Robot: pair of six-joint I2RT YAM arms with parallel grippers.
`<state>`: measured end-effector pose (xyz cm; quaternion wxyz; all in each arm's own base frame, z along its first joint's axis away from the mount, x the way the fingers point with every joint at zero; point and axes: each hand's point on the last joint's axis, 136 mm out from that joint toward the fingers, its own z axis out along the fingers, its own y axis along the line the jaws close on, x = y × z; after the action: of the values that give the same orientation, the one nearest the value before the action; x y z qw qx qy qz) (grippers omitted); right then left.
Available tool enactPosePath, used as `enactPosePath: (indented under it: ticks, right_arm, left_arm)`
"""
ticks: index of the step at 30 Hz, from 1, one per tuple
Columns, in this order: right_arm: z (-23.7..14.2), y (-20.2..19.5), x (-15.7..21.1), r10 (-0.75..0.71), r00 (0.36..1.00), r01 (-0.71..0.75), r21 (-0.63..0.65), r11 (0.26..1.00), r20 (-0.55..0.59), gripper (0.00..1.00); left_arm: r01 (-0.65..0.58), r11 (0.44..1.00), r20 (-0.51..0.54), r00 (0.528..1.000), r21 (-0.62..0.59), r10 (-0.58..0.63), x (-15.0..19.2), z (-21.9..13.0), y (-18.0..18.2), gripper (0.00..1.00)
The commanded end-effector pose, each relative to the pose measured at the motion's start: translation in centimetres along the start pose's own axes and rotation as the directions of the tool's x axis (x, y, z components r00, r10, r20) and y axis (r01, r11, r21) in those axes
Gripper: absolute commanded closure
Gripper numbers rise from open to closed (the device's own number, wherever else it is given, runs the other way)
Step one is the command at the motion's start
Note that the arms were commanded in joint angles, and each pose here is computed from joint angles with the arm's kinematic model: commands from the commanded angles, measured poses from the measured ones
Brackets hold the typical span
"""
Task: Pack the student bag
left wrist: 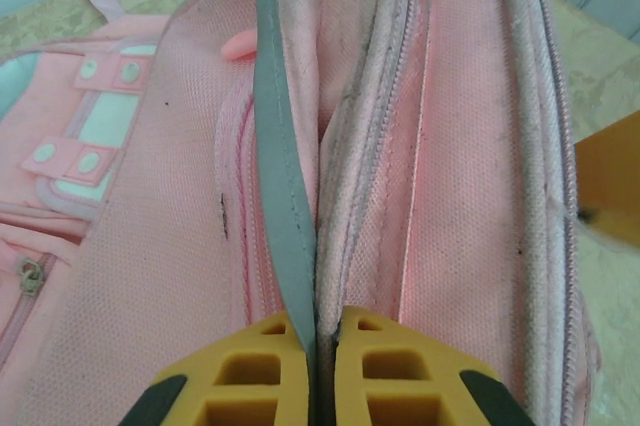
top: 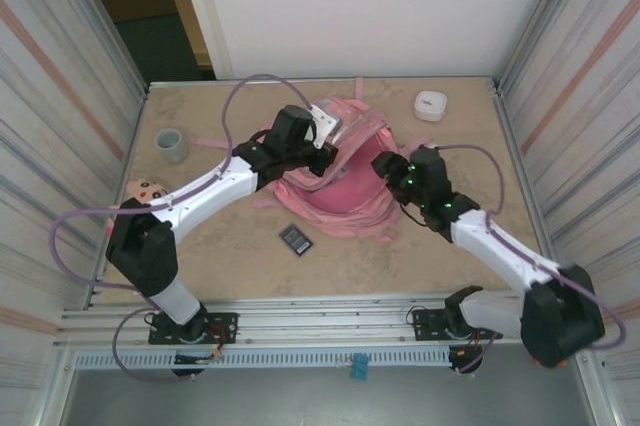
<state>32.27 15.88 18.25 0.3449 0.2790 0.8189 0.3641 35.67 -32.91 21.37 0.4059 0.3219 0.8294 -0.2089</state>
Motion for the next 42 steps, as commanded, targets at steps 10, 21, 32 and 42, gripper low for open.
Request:
enactPosePath:
  ticks: [10,21,32,42]
  right_arm:
    - [-6.9,1.3,0.2,-0.733,0.678,0.733,-0.028,0.68,-0.059,0.35]
    - [-5.4,1.0,8.1,-0.976,-0.131,0.939,-0.337,-0.066,-0.174,0.33]
    - [0.2,-1.9,10.0,-0.743,-0.66,0.71,-0.415,-0.569,-0.112,0.25]
    - [3.9,-3.6,9.7,-0.663,-0.747,0.616,-0.426,-0.663,-0.05,0.24]
  left_arm:
    - [-0.133,0.991,-0.244,0.961,0.013,0.132,10.0,6.6,-3.4,0.87]
    - [0.112,0.993,0.011,0.994,-0.037,-0.112,2.2,-2.4,0.9,0.31]
    - [0.319,0.941,0.042,0.948,-0.111,-0.316,8.2,-8.2,5.8,0.29]
    - [0.355,0.922,0.066,0.935,-0.154,-0.349,10.4,-9.9,6.6,0.28]
